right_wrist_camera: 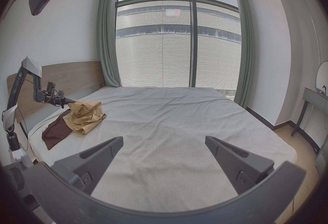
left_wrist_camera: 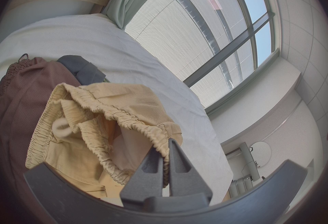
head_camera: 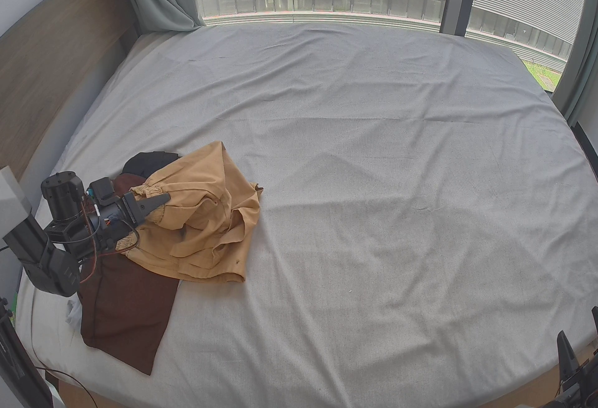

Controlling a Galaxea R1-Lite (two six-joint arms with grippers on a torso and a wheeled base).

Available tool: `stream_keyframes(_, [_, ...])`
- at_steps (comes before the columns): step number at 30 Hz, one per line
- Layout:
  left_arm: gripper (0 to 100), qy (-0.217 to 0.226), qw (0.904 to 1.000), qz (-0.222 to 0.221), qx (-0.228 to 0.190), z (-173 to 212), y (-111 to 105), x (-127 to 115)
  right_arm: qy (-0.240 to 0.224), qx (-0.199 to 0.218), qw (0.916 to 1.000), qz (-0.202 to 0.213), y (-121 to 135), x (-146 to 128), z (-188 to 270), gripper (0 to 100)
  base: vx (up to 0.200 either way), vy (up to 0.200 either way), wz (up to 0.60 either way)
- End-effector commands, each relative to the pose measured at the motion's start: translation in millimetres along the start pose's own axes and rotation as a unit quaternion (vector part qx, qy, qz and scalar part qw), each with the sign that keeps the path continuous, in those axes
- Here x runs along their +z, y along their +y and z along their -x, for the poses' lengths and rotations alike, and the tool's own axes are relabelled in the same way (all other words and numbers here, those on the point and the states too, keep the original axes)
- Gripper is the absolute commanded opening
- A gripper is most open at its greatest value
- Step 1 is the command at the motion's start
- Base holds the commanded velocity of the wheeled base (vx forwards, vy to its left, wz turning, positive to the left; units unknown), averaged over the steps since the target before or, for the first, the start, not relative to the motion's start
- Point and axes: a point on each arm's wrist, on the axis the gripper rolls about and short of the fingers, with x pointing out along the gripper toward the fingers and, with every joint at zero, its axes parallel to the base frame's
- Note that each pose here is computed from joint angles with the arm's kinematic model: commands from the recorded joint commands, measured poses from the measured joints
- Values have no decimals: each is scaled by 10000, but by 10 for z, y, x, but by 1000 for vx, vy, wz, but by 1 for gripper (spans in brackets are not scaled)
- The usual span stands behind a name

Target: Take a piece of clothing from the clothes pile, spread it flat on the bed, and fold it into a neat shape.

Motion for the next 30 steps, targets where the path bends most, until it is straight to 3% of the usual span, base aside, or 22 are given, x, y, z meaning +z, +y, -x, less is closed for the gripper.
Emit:
stream_keyframes(1, [0,-230,9996,-24,-158,160,-211,53,0,5,10000,3,1,-48,1,100,0,0,0])
stream_keyframes(14, [0,-172,9995,-36,-256,331,-347,-143,0,5,10000,3,1,-48,1,100,0,0,0])
stream_keyframes(21, [0,-305,9982,-156,-500,340,-456,-107,7,5,10000,3,1,-53,-1,100,0,0,0])
stream_keyframes(26, [0,-284,9970,205,-689,314,-593,-130,0,5,10000,3,1,-48,1,100,0,0,0])
stream_keyframes(30, [0,-545,9956,378,-661,322,-662,-95,7,5,10000,3,1,-53,-1,100,0,0,0])
